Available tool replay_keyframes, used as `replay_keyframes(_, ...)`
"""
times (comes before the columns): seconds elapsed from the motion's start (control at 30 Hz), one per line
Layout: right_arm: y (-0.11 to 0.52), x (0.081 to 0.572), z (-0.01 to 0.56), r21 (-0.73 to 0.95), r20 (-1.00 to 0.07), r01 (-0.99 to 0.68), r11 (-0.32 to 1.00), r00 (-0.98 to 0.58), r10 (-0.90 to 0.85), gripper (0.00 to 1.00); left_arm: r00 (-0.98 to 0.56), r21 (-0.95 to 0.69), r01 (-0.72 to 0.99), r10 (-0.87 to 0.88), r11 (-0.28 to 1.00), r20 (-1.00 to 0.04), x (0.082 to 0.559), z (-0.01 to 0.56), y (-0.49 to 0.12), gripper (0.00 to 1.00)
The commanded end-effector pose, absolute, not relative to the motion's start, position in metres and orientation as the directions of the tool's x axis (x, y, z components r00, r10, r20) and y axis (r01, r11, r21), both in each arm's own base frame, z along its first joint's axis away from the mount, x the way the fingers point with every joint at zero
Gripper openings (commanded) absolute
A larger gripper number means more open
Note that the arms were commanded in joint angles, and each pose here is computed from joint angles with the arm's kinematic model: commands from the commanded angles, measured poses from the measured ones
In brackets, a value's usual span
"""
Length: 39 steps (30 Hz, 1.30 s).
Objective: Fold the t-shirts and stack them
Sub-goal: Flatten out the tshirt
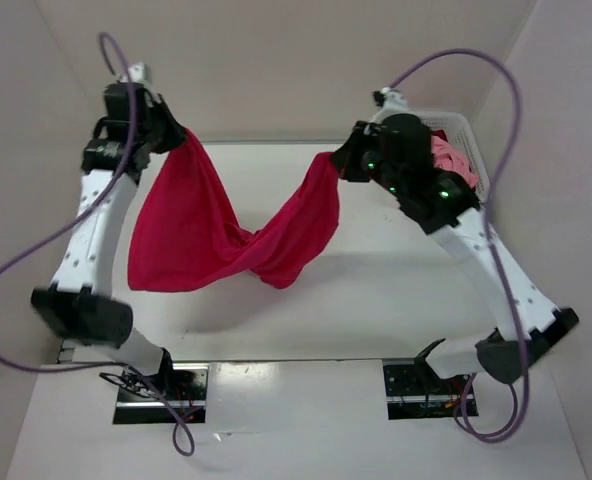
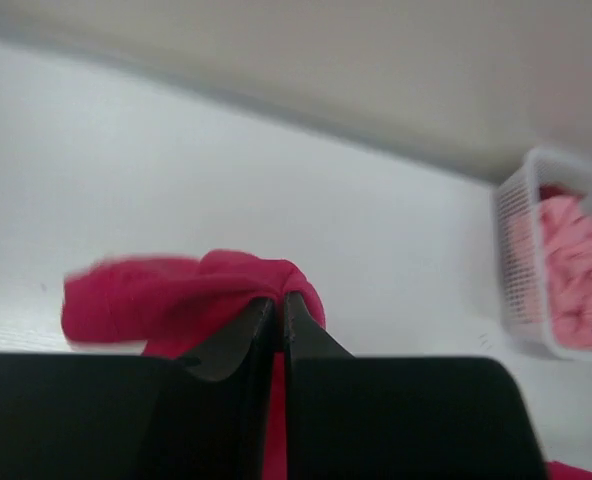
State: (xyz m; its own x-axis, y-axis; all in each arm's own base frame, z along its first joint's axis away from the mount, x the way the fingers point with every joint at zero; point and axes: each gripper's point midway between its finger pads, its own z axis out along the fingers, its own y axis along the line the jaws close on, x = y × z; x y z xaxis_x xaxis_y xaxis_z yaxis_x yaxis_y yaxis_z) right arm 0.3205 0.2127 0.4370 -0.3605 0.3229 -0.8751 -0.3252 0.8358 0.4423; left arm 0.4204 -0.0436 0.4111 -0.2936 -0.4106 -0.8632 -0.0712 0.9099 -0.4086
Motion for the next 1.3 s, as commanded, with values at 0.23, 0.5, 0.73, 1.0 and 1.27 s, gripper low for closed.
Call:
replay_keyframes(0.23,0.248,0.361,0.399,0.418,-0.885,-0.384,0.823,-0.376,0.274,0.0,-0.478,-0.468,-0.063,-0.438,0.881,-0.761,0.564,0.299,-0.046,0.13)
replay_keyframes(0.5,0.227,0.324,0.194,0.418,-0.656,-0.166,0.893,-0.736,0.17,0.01,-0.633,-0.414,-0.206,-0.443,0.887,-0.634,0.561,0.195,-0.01,1.0)
replay_keyframes(0.73,0.192,0.315,0.173,0.435,-0.614,-0.067,0.898,-0.751,0.242,0.01,-0.696,-0.421,-0.289,-0.491,0.86,-0.525,0.434,0.129,-0.021,0.86)
replay_keyframes(1.0,0.19,0.303,0.156,0.447,-0.571,-0.055,0.893,-0.786,0.238,0.02,-0.64,-0.53,-0.501,-0.705,0.684,-0.305,0.344,0.066,-0.043,0.59)
replay_keyframes(1.27,0.191,0.299,0.162,0.469,-0.57,-0.064,0.881,-0.784,0.246,0.02,-0.519,-0.601,-0.587,-0.822,0.542,-0.235,0.363,0.053,-0.046,0.59)
